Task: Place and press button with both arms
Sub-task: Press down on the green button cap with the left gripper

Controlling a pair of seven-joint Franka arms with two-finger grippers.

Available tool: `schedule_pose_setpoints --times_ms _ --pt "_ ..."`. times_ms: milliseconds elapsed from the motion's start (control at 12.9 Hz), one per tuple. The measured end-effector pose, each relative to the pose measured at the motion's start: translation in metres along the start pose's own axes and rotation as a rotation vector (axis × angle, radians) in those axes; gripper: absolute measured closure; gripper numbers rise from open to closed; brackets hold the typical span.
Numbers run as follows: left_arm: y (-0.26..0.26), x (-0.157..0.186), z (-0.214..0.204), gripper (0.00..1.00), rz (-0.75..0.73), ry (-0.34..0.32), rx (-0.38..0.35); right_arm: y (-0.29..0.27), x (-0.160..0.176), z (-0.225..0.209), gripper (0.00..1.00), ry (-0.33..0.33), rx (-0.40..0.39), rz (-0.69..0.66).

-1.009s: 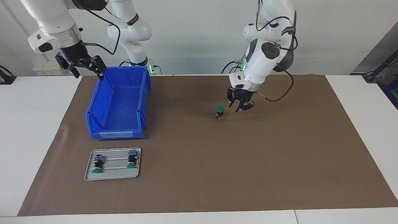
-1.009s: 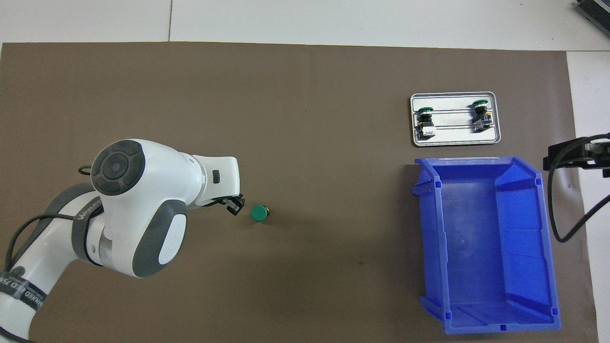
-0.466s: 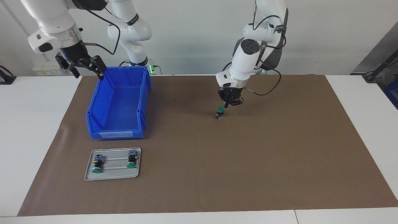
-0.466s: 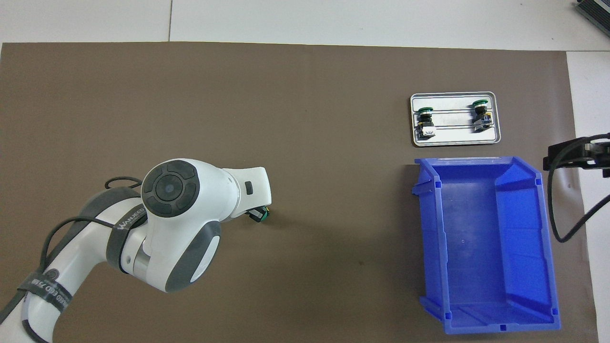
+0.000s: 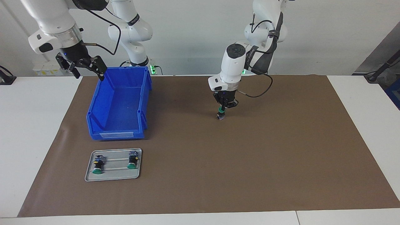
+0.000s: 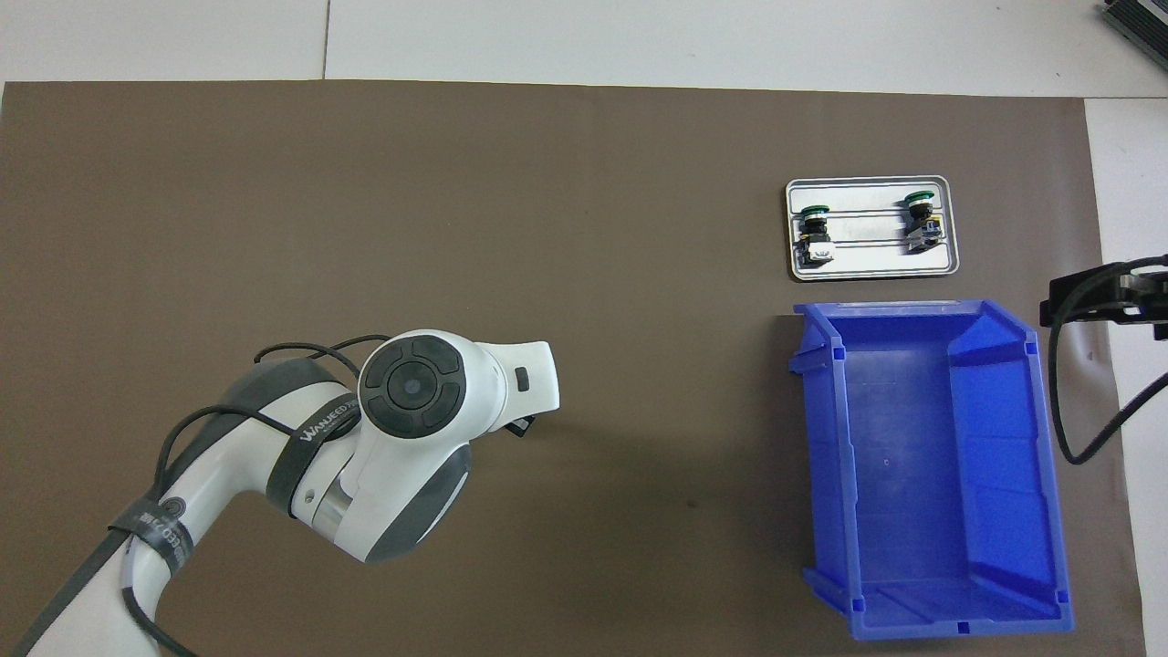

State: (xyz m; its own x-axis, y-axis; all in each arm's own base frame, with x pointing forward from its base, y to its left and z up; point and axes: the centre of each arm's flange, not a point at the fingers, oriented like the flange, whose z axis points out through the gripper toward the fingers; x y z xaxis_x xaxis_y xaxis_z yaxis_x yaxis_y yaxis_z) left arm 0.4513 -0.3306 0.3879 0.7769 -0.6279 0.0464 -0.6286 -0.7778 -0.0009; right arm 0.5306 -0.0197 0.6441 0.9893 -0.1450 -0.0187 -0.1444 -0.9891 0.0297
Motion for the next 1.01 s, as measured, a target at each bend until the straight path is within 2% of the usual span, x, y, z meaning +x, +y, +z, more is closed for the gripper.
schedule_pose_setpoints --times_ms 621,1009 --pt "0.013 -0.009 0.018 0.99 0.002 -0.006 0.018 0.000 0.000 0.000 0.00 0.000 0.000 0.000" --pt "0.015 -0.014 0.021 0.99 0.006 0.029 0.023 0.000 0.000 0.000 0.00 0.000 0.000 0.000"
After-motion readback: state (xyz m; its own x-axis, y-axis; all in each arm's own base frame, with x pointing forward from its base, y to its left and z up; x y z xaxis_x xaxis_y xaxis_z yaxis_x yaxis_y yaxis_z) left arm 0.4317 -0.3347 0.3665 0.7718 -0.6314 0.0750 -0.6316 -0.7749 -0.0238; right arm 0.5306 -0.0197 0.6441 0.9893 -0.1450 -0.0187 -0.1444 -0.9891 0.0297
